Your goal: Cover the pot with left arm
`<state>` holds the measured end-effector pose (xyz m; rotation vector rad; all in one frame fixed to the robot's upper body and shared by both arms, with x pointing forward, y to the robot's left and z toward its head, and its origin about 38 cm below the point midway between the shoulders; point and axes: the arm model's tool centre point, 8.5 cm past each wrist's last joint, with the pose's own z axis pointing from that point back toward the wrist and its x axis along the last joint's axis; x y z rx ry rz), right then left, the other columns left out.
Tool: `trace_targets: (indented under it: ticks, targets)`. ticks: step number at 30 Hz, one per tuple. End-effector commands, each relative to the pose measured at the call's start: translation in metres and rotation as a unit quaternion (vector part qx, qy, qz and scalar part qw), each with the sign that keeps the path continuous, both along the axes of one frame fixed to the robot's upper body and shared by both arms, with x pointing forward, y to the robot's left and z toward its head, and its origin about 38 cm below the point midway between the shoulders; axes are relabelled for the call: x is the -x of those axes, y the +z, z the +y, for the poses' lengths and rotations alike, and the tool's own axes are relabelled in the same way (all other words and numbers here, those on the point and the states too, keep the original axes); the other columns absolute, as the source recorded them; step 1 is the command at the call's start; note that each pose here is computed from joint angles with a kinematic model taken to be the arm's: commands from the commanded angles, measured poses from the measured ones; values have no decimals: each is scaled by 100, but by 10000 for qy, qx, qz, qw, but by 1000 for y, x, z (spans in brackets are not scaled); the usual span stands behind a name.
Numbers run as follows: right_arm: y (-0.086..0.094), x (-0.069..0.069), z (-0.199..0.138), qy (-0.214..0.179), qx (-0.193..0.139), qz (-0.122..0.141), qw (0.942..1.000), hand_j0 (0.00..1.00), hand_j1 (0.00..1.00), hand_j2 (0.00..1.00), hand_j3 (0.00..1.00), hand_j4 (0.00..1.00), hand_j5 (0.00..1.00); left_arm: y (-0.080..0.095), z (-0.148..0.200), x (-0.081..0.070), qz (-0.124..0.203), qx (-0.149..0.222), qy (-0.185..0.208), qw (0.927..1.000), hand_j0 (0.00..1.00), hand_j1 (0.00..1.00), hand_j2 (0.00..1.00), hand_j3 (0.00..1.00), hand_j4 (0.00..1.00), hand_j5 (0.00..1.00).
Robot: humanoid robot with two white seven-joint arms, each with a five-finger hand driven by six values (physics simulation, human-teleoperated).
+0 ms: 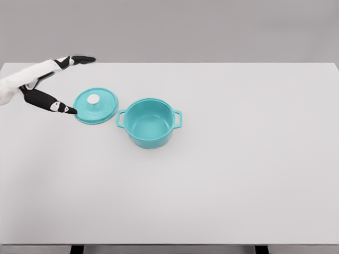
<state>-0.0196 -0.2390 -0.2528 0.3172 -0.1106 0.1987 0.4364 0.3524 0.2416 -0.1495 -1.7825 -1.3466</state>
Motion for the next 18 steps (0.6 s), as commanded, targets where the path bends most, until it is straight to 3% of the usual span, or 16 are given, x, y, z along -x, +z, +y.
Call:
trace_targets:
  ticks: [1, 4, 8, 10, 13, 14, 15, 18]
  targets:
    - [0, 1, 0, 3, -3, 4, 10000, 100, 100, 100, 100, 100, 100, -47, 3, -11, 555, 98, 294, 9980, 100, 100, 100, 100, 100, 100]
    - [0, 0, 0, 3, -3, -3, 10000, 100, 100, 100, 100, 100, 100, -67, 6, -21, 718, 18, 511, 9961, 100, 100, 100, 100, 100, 100]
    - [0, 1, 0, 3, -3, 4, 10000, 100, 100, 100, 100, 100, 100, -63, 5, -31, 744, 11, 634, 9952, 100, 100, 100, 100, 100, 100]
    - [0, 0, 0, 3, -2, 4, 10000, 100, 100, 100, 100, 100, 100, -60, 9, -42, 619, -295, 953, 9931, 100, 100, 100, 100, 100, 100]
    - [0, 1, 0, 3, -3, 5, 10000, 100, 100, 100, 100, 100, 100, -74, -1, -48, 847, -216, 1110, 9900, 99, 99, 99, 99, 99, 99]
    - [0, 1, 0, 3, -3, 4, 10000, 100, 100, 100, 100, 100, 100, -77, -2, -50, 891, -187, 1138, 9893, 98, 98, 98, 98, 98, 98]
    - [0, 1, 0, 3, -3, 4, 10000, 100, 100, 100, 100, 100, 100, -80, -5, -51, 934, -140, 1135, 9890, 87, 87, 87, 87, 87, 87]
    - [0, 1, 0, 3, -3, 4, 10000, 100, 100, 100, 100, 100, 100, -82, -4, -56, 982, -99, 1220, 9876, 86, 86, 86, 86, 86, 86]
